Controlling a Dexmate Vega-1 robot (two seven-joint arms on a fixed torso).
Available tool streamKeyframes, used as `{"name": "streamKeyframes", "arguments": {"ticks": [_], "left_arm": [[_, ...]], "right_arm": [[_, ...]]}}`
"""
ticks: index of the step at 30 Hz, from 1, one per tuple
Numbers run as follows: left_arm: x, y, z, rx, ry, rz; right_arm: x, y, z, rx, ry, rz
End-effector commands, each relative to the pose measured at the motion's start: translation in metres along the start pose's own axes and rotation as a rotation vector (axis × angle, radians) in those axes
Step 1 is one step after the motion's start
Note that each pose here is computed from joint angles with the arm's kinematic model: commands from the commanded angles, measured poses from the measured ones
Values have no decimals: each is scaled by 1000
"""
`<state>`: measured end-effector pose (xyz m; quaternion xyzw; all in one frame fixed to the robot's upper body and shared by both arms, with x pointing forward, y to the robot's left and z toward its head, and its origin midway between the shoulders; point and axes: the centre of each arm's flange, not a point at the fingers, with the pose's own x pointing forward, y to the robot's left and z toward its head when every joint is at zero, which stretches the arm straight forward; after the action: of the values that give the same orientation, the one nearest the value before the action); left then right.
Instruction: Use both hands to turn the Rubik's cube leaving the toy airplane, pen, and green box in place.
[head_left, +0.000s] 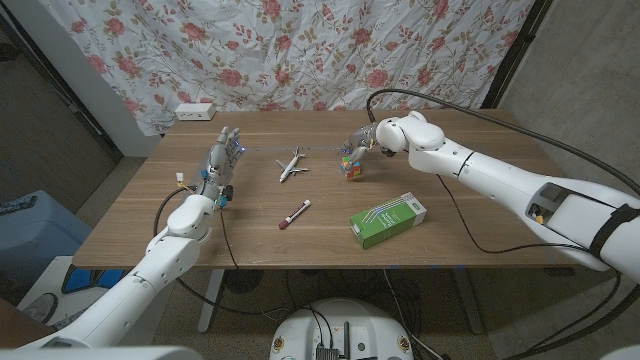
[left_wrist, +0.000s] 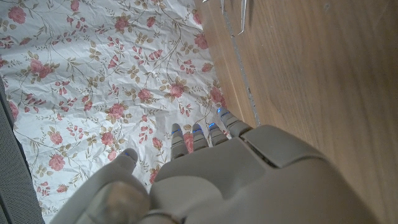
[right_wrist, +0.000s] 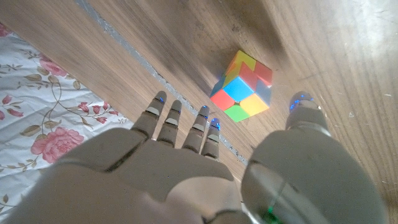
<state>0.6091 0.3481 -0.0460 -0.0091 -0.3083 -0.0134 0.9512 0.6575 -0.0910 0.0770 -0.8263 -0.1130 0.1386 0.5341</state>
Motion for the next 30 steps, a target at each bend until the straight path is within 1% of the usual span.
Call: {"name": "streamKeyframes", "arguments": {"ticks": [1,3,5,6,9,10,12,14,15,17,21,22,23,26,28,30], "left_arm": [[2,6,1,-4,-12,-24],[2,7,1,-6,-13,-29],[2,8,1,-4,-10,-30],[3,10,0,-11,-19,-39],[4,11,0,-11,-21,-39],[4,12,0,-11,-25,-39],[5,14,2,-11,-32,-53],[4,15,2,-3,-29,-53],[4,17,2,-5,-32,-60],[4,19,2,-4,-34,-67],[6,20,1,-10,-40,-68],[7,21,1,-10,-41,-68],[8,21,0,-15,-43,-71],[9,21,-1,-16,-46,-78],[10,22,-1,-14,-44,-92],[11,24,-1,-5,-42,-107]], "right_arm": [[-4,-4,0,36,6,62],[-7,-3,1,52,17,35],[-8,-3,0,67,14,29],[-10,-2,-1,97,5,24],[-12,-1,-4,122,-13,13],[-14,-1,-7,149,-35,15],[-16,-1,-11,179,-60,7],[-17,0,-12,189,-70,6],[-19,0,-16,233,-94,6],[-21,1,-19,268,-115,-18],[-23,1,-22,303,-128,-31],[-23,2,-23,328,-136,-36],[-24,3,-25,364,-152,-57],[-24,3,-26,375,-157,-74],[-25,4,-29,409,-174,-102],[-26,6,-32,429,-178,-114]]}}
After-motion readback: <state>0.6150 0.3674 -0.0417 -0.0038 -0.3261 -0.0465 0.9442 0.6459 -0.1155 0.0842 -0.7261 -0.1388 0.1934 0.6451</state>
